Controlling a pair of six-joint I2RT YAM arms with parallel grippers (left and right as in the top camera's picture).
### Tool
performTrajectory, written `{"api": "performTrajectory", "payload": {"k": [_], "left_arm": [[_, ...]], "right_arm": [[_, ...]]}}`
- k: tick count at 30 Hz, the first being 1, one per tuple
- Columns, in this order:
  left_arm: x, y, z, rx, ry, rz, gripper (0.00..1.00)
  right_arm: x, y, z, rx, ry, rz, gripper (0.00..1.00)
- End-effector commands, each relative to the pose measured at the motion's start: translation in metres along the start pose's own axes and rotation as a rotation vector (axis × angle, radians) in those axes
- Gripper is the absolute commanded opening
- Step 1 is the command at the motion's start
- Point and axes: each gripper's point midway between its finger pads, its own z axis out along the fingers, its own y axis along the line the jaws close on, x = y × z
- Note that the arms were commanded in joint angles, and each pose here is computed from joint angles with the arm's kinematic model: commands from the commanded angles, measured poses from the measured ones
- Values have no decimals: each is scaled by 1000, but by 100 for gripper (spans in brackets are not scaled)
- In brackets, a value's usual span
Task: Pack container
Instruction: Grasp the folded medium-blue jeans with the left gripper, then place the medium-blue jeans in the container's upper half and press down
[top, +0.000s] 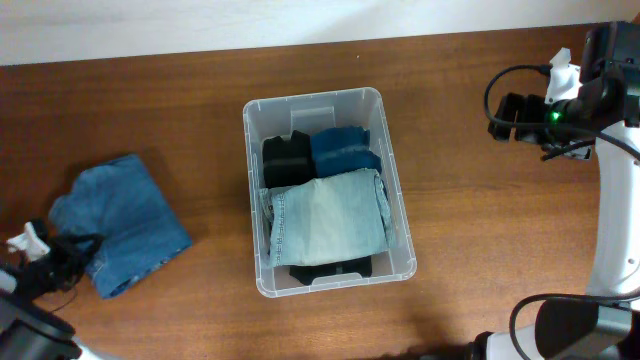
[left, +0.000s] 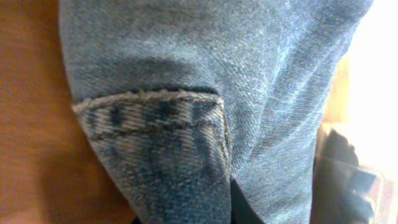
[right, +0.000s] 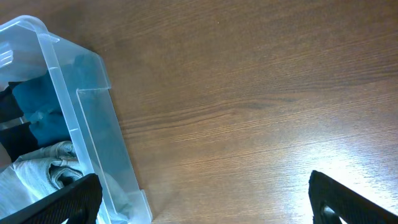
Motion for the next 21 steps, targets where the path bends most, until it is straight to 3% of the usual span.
{"api": "performTrajectory", "payload": {"k": [1,6,8,10,15,21], "left_arm": [[1,-93,-6,145,-14,194,1],[10,-213,-38,245,-90,535,1],[14,-243,-48,269,-109,588,0],[27,-303,-65,333,-128,704,0],[49,-373,-74,411,-124,831,0],[116,-443,-60,604,-40,1106,0]], "right_arm": [[0,-3,-2,12,-9,4,98],[0,-3,-2,11,-9,4,98],[0,-3,-2,11,-9,4,98],[0,-3,-2,11,-9,4,98],[0,-3,-2,12,-9,4,98],[0,-3,-2,12,-9,4,98]]}}
